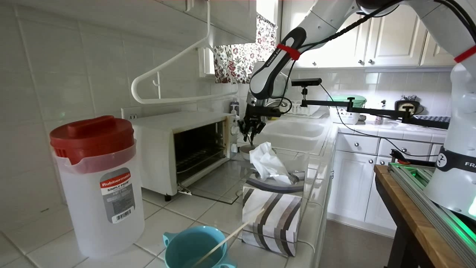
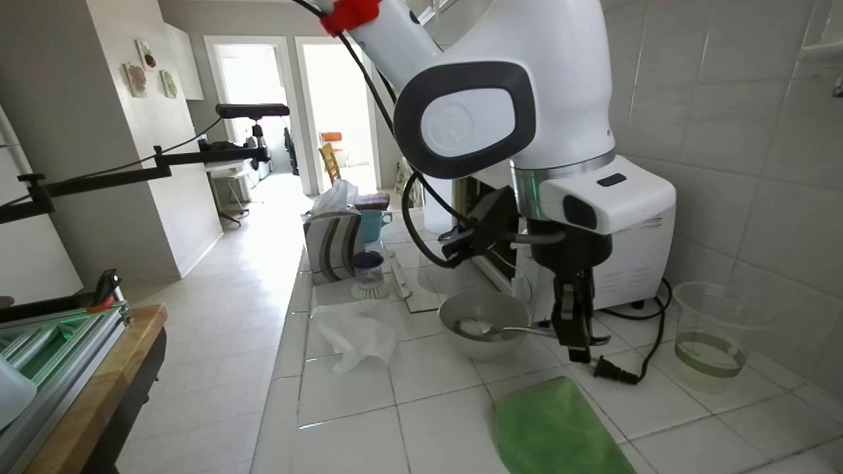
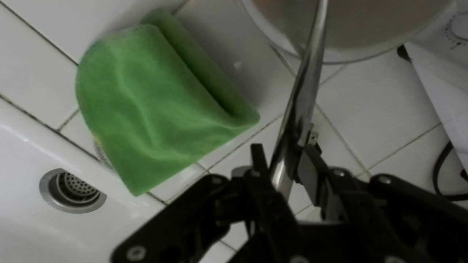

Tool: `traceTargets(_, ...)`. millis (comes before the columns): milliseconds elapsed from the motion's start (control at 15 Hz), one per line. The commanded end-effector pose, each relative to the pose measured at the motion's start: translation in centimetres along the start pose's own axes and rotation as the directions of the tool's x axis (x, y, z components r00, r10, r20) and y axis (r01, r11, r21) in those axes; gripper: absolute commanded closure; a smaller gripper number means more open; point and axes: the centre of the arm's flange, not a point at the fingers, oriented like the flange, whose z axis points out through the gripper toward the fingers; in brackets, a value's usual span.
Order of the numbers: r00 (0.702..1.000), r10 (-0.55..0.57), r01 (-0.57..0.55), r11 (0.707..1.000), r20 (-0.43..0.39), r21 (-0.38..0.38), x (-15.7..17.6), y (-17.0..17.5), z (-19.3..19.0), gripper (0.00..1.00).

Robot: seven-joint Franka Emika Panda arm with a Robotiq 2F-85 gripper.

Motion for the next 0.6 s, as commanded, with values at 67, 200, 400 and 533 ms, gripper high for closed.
traceTargets(67, 1.000, 0.014, -0.014, 1.000, -0.005, 0.010, 0.3, -0.5, 0.0, 0.99)
traceTargets(200, 1.000, 0.008, -0.008, 1.000, -0.009, 0.012, 0.2, -0.7, -0.3, 0.95)
traceTargets(400, 1.000, 0.003, -0.003, 1.000, -0.018, 0.016, 0.0, -1.0, -0.5, 0.95)
traceTargets(533, 1.000, 0.003, -0.003, 1.000, -0.030, 0.018, 0.1, -1.1, -0.9, 0.95)
